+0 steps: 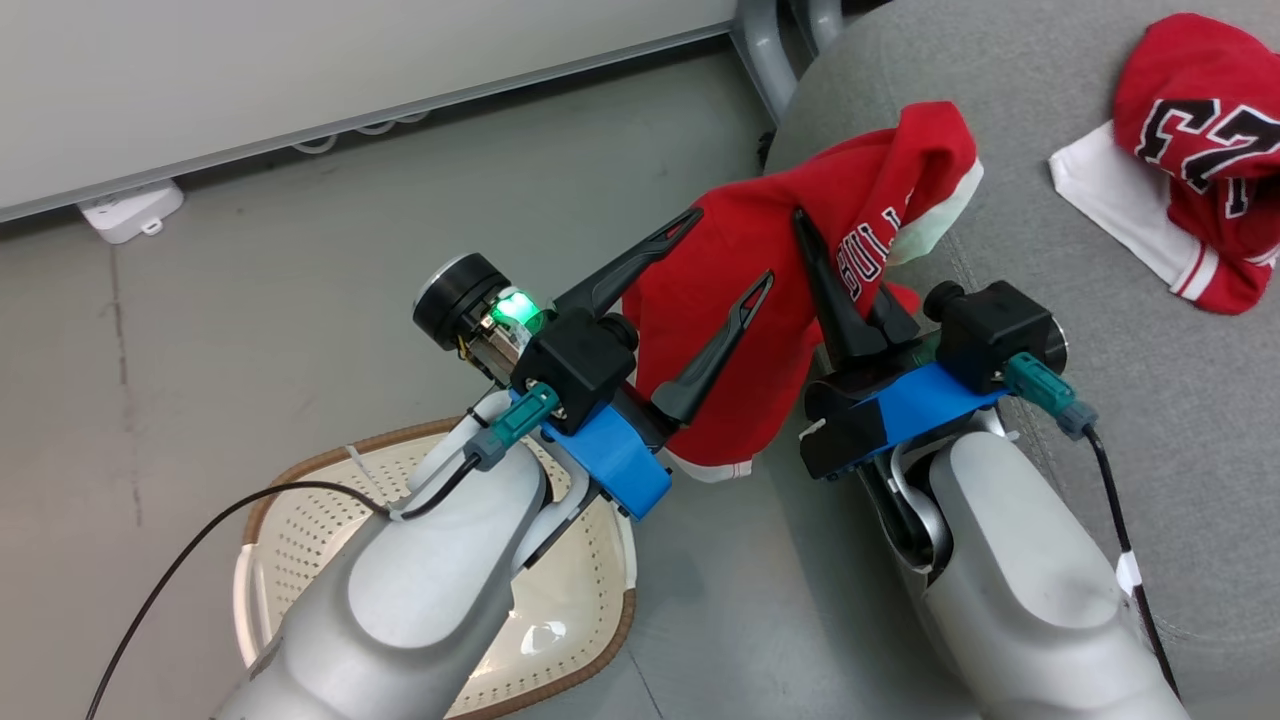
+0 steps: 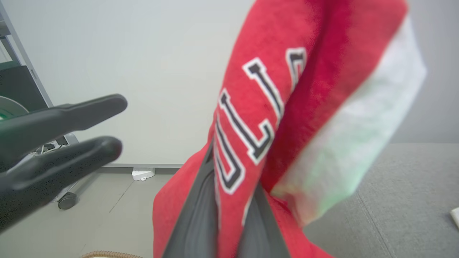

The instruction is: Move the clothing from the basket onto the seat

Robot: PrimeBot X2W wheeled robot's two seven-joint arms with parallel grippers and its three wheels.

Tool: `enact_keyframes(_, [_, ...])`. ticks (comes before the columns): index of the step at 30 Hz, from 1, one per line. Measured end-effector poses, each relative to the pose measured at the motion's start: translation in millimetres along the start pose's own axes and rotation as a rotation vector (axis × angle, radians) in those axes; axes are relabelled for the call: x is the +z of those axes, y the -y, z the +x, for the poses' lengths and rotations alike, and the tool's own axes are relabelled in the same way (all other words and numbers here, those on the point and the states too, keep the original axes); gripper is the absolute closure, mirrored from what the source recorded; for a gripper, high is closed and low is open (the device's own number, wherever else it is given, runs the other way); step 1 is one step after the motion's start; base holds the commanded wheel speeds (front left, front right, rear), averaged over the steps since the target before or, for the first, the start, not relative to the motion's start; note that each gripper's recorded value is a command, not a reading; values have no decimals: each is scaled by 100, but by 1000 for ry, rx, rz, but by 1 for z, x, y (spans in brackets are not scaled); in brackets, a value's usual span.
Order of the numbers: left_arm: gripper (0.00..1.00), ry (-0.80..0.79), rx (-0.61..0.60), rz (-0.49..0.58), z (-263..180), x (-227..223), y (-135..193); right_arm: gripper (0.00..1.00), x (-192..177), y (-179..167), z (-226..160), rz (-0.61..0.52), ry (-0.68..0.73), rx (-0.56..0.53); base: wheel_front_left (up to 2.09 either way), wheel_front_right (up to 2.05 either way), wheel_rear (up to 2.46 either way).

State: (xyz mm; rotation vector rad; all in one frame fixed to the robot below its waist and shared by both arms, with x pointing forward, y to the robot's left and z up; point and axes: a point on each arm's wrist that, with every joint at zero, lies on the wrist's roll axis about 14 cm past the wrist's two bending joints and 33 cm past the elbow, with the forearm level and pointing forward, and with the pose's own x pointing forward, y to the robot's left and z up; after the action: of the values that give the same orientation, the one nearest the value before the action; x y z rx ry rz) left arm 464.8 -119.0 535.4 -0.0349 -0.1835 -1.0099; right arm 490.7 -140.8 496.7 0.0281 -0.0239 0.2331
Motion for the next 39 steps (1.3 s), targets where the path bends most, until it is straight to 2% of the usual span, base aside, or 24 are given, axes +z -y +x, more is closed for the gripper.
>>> enact_keyframes(14, [0,-32,-191,-64,30,-35,53,100,1,95,-60,-27,-15,-299,0,0,0])
enact_keyframes(23, [0,-37,-288,-110,42,-46,86,100,-4,132,-105,-30,-44,-447,0,0,0])
enact_keyframes(32, [0,-43,-291,-131,42,-52,86,100,-10,135,-108,-32,-60,-459,0,0,0])
enact_keyframes(39, [0,-52,-257,-140,42,-64,69,100,21,139,-70,-113,24,-415,0,0,0])
